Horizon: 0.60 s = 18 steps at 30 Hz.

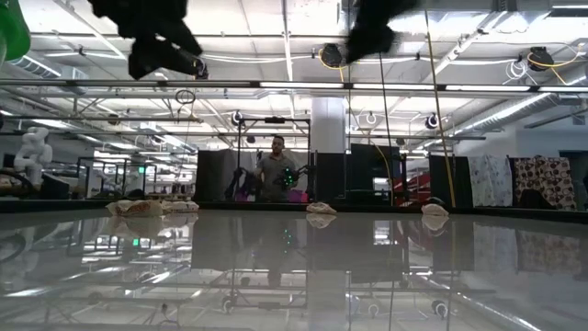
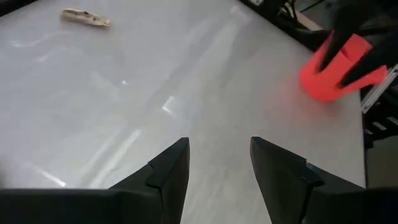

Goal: Sort candy by brand, put in halloween buckets
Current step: Put the white candy into the orange bucket

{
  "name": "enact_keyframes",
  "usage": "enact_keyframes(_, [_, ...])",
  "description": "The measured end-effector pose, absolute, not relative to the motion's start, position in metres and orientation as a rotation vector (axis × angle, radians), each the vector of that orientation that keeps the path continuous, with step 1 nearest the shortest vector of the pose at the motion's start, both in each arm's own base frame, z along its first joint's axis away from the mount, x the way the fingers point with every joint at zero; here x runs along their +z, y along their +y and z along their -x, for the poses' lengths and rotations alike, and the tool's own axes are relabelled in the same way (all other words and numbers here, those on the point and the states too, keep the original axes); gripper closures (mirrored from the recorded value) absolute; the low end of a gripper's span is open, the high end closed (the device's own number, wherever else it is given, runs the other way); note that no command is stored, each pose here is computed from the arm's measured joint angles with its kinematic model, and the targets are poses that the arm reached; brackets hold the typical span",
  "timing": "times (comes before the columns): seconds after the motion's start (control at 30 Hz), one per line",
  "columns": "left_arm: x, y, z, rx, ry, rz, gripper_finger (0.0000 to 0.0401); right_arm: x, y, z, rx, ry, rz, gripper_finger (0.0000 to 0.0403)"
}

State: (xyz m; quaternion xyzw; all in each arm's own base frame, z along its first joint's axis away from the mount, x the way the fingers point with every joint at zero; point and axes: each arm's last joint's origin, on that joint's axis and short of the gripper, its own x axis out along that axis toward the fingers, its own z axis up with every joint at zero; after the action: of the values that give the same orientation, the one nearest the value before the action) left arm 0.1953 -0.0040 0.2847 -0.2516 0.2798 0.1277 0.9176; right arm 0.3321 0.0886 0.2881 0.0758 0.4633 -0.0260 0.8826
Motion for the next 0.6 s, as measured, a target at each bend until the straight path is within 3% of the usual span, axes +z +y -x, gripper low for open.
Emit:
enact_keyframes(0.27, [0.294,-0.001,-0.174,0.273,0.552,0.531,0.0224,0.231,0.048,-0.437,0.03,0.504,0.335,0.0268])
enact_keyframes(0.6, [0.291,0.0,-0.161,0.304,0.622,0.521,0.0224,0.158,-0.001,-0.478,-0.013,0.469,0.206,0.0248])
